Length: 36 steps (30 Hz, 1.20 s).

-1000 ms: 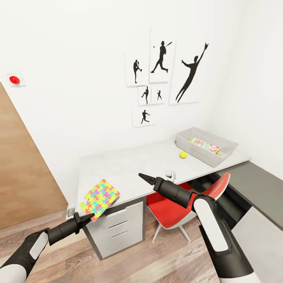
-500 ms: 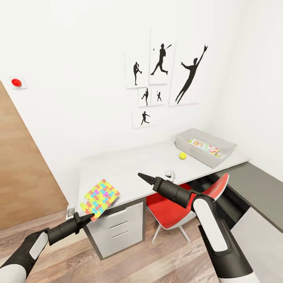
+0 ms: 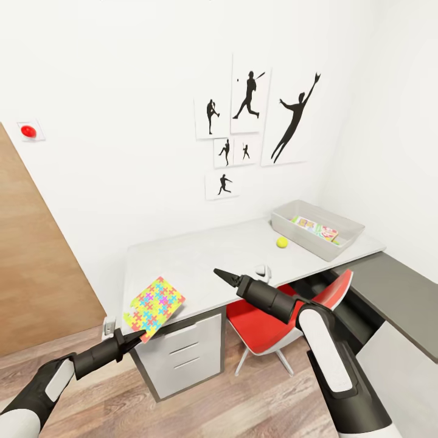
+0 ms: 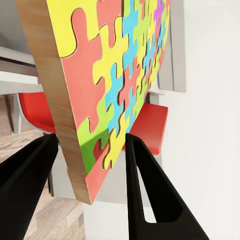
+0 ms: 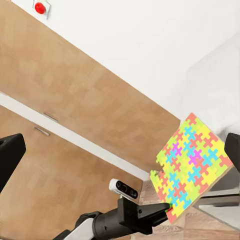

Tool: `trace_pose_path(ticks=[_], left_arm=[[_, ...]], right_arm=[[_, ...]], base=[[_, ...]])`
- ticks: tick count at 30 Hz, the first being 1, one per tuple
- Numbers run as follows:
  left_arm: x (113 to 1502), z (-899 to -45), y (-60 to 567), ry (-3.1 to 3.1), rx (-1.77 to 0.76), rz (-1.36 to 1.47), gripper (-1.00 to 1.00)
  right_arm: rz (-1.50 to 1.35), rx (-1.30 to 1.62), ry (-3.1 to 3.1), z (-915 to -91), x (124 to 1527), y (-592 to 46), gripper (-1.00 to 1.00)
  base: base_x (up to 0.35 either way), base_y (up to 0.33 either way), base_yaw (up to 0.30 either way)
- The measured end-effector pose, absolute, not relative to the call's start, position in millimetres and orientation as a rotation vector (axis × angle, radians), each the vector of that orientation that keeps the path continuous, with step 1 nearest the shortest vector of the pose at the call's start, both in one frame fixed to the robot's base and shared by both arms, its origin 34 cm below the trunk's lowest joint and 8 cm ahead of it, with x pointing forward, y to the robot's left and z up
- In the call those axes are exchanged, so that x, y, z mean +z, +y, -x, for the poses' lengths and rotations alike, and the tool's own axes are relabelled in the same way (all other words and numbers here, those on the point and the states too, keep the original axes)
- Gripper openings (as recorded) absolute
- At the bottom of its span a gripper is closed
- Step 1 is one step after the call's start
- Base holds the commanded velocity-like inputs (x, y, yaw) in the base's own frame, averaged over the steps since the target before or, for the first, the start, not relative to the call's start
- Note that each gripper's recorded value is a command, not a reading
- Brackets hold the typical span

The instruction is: Put all the toys in the child's room - the three board games (two on the bed and one on the table), the two jigsaw puzzles on the table, and the tennis ball on the table - inside the toy box on the table in the child's room.

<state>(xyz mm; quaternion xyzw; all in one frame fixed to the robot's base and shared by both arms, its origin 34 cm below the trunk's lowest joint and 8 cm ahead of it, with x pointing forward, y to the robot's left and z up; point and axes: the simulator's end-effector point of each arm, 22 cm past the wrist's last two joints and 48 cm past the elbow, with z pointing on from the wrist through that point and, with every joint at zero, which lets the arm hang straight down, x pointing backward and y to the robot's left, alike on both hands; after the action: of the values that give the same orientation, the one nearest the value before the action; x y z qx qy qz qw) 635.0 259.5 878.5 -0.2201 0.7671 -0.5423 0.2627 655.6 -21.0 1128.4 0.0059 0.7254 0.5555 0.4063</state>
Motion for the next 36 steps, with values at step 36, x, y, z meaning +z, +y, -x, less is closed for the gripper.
trace_pose_path(ticks=[36], left_arm=[[916.1, -627.5, 261.0, 2.048, -1.463, 0.563, -1.0]], right_arm=[[-0.037, 1.388, 1.769, -639.0, 1160.8, -25.5, 1.0]], base=[[0.0, 0.0, 0.0]])
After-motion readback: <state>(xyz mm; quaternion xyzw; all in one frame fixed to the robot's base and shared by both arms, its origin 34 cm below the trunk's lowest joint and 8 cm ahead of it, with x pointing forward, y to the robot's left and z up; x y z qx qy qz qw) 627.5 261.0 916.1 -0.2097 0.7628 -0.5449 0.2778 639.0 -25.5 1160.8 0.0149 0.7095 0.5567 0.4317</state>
